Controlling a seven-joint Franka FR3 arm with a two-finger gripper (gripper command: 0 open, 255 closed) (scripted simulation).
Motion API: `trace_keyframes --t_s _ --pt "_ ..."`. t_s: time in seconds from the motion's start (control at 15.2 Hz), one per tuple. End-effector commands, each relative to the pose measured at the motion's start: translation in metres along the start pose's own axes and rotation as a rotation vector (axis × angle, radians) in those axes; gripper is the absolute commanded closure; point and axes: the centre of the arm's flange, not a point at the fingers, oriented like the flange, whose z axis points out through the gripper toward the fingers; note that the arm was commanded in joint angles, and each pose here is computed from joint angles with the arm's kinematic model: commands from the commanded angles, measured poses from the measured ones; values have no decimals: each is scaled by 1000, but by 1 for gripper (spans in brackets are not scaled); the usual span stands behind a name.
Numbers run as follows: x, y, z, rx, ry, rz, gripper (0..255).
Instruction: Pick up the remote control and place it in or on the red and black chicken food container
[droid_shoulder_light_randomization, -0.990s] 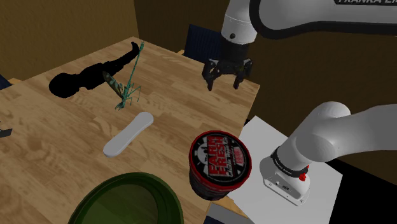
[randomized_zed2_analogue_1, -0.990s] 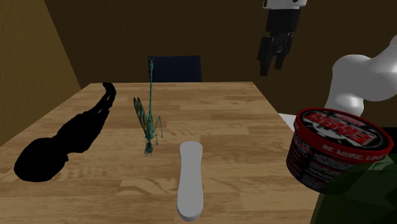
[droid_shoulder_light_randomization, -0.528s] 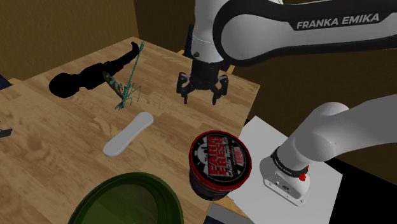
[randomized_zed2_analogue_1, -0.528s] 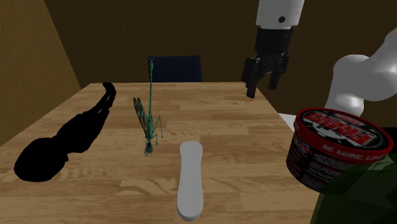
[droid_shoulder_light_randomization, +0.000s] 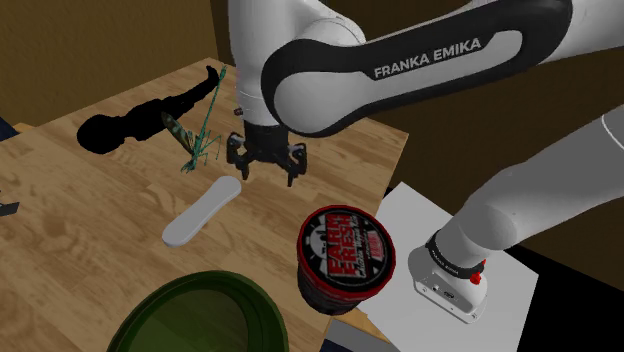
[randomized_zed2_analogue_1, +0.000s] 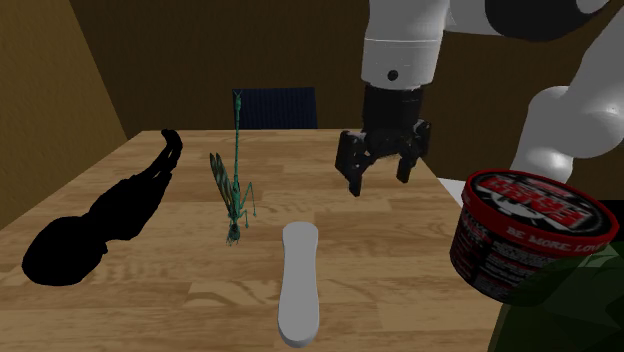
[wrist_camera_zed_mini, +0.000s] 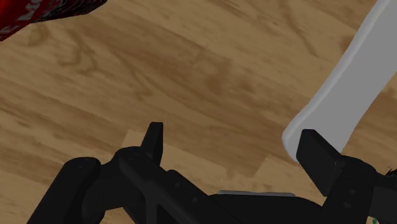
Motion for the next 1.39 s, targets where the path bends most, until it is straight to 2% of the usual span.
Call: trace_keyframes --t_s 0.0,0.66,1.32 --pt "-4 -26 13 2 0 52 0" --pt "-19 -147 67 -7 10 287 0" --pt "-19 -152 109 -8 10 298 0"
